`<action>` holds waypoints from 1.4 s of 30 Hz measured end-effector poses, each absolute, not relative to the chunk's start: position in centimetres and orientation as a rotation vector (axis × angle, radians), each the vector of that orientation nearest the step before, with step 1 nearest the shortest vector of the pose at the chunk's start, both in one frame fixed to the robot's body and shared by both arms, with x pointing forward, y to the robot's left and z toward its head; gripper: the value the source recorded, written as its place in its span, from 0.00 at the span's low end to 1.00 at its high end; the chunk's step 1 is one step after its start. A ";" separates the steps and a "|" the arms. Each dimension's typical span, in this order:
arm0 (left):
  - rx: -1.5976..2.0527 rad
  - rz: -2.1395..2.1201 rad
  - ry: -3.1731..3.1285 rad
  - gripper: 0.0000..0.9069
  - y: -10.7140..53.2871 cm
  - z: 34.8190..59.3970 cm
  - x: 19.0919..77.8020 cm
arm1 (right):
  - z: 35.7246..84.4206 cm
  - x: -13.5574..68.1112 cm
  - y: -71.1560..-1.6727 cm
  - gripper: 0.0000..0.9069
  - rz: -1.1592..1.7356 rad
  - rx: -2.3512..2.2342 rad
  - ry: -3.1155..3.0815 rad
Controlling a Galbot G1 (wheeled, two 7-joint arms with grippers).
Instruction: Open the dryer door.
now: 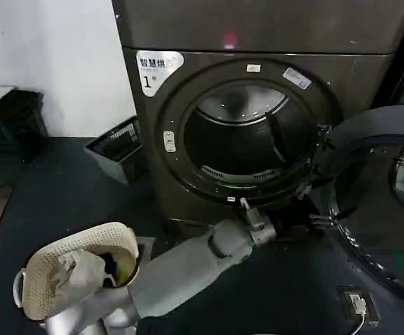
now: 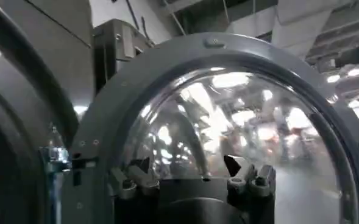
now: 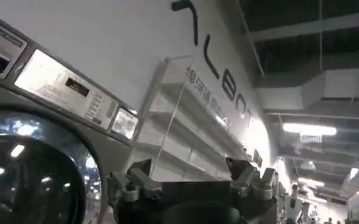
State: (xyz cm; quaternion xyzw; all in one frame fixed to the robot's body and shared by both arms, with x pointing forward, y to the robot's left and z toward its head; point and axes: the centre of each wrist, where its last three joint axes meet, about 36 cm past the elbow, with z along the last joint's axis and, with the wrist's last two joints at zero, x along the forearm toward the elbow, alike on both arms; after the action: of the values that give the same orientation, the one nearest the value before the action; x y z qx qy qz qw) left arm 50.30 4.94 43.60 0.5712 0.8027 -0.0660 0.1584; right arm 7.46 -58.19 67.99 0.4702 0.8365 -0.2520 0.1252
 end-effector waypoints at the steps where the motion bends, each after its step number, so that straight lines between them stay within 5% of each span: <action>1: 1.630 -0.198 2.303 1.00 5.6 43.6 50.0 | 68.0 7.4 -58.2 1.00 -0.736 1.372 2.435; 19: 1.622 -0.078 2.469 1.00 18.0 42.5 46.9 | 69.0 7.0 -57.8 1.00 -0.772 1.385 2.376; 42: 1.696 0.526 2.870 1.00 32.4 46.3 44.0 | 69.8 8.0 -58.9 1.00 -0.803 1.393 2.372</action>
State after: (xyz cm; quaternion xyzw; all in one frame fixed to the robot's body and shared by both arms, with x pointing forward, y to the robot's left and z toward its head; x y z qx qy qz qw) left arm 44.05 32.44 46.25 0.4991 0.8446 0.1548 -0.1163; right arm 8.04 -58.88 69.77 0.4816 0.8198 -0.2777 0.1376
